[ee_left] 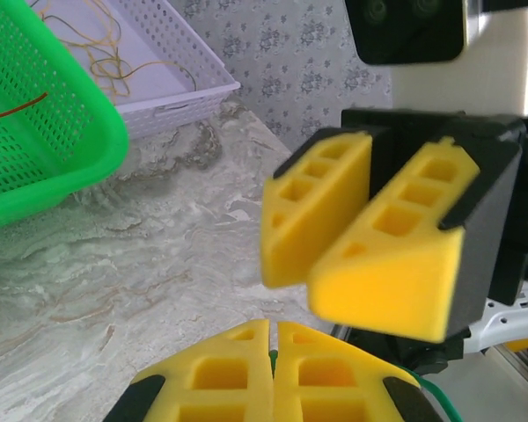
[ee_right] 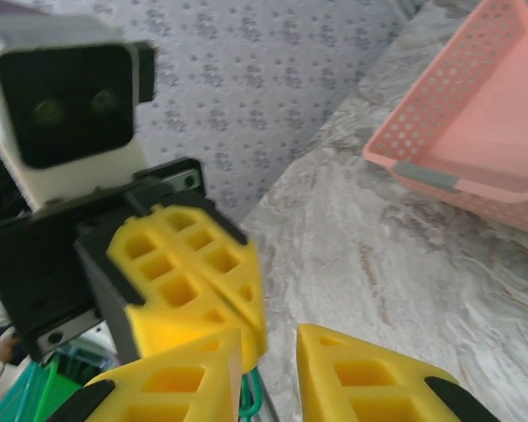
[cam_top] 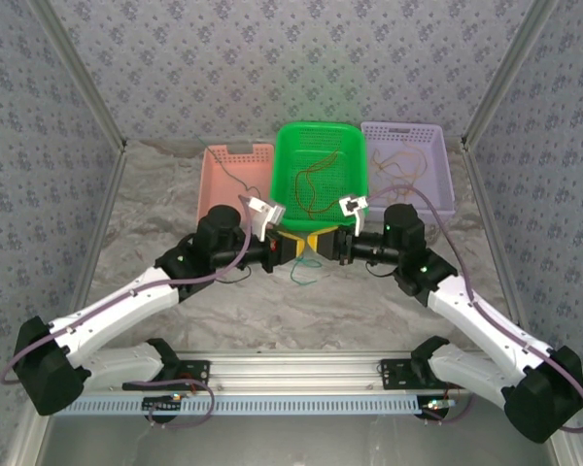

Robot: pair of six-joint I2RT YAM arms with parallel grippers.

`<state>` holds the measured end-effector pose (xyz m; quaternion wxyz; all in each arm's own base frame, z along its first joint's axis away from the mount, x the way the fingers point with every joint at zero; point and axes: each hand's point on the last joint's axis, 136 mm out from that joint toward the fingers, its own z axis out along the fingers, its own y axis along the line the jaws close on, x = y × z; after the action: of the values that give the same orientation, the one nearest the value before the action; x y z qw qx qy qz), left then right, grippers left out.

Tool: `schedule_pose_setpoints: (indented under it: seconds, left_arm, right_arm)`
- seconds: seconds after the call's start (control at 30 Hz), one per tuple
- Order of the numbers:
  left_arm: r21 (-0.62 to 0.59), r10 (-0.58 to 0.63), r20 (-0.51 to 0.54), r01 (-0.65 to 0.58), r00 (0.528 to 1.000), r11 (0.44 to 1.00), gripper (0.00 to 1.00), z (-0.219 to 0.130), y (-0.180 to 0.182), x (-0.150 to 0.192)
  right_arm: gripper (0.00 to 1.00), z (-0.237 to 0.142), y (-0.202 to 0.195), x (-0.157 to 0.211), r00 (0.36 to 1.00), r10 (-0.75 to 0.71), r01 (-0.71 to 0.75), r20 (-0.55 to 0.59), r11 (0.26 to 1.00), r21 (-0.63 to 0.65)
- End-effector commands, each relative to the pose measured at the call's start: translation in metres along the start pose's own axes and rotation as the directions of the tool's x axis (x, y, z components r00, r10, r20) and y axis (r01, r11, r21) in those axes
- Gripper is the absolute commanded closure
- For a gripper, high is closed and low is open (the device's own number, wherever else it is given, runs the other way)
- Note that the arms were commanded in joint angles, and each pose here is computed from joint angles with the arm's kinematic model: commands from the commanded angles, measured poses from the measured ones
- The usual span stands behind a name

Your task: Untangle the cables

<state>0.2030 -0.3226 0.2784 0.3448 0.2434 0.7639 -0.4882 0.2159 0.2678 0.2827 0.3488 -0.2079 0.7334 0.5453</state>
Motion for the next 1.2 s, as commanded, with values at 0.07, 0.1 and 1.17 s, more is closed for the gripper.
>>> schedule_pose_setpoints:
  seconds: [0.07,0.1,1.17]
  left_arm:
    - [0.072,0.006,0.041,-0.009,0.999,0.997,1.00,-0.002,-0.017,-0.022]
    - [0.068,-0.002,0.044,-0.001,0.999,0.998,1.00,-0.002,-0.015,-0.023]
    - [0.065,-0.060,0.079,0.055,0.995,0.996,1.00,0.000,-0.011,-0.034]
  right_arm:
    - [0.74,0.003,0.016,0.019,0.999,-0.037,0.032,-0.033,0.992,-0.119]
    - [0.74,0.004,0.017,0.022,0.999,-0.036,0.031,-0.033,0.991,-0.129]
    - [1.00,0.011,0.000,0.024,1.000,0.004,-0.004,0.017,0.999,-0.043]
